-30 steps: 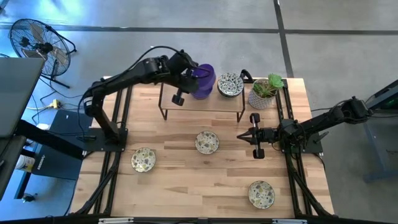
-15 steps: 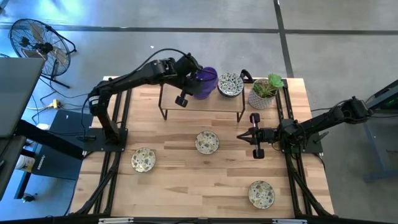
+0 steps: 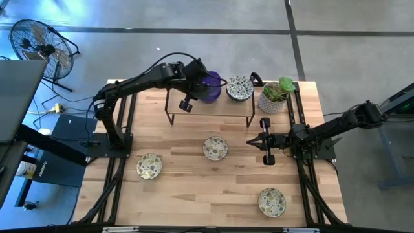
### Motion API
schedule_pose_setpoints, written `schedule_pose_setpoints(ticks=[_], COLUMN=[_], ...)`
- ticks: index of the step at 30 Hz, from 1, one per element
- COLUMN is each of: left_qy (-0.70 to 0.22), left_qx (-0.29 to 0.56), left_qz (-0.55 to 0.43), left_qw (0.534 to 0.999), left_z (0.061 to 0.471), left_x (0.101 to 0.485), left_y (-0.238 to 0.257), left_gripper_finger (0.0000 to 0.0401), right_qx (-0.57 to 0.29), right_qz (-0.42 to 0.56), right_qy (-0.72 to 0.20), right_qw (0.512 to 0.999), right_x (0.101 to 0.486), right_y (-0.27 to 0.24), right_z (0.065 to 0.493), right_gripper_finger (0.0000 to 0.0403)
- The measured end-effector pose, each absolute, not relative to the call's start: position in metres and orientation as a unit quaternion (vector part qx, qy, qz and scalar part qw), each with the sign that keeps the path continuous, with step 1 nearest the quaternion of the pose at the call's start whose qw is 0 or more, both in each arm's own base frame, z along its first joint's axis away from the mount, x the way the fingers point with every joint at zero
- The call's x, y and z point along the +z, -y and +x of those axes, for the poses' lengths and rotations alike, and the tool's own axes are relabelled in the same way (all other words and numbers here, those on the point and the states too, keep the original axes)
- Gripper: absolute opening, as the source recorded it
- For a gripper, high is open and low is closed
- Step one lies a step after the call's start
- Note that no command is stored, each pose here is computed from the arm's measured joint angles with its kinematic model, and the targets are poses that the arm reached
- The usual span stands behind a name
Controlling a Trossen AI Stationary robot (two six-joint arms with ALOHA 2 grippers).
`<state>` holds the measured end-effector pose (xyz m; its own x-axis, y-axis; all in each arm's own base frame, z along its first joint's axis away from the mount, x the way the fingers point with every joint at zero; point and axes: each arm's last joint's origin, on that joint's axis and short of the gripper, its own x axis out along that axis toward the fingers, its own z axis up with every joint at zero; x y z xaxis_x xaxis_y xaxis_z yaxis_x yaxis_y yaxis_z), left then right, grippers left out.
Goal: Pick & Place Mini bowls
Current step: Stack the violet bowl on top of the violet bowl on the shelf
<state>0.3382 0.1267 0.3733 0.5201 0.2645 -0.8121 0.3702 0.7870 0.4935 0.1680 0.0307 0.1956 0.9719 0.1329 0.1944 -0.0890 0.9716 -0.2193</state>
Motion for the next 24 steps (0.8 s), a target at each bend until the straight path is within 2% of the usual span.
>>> schedule_pose_setpoints(ticks=[18,24], left_qy=[-0.523,-0.514], left_qx=[-0.042,-0.034], left_qz=[0.318,0.315], left_qw=[0.790,0.797], left_z=[0.353,0.355], left_x=[0.350,0.351], left_y=[-0.132,-0.130], left_gripper_finger=[0.0002,0.0046], right_qx=[0.057,0.057], right_qz=[-0.105,-0.105], right_qy=[0.105,0.105], right_qw=[0.987,0.987], right_x=[0.196,0.196], right_y=[-0.031,-0.031], right_z=[0.168,0.168], right_gripper_finger=[0.0000,0.0000])
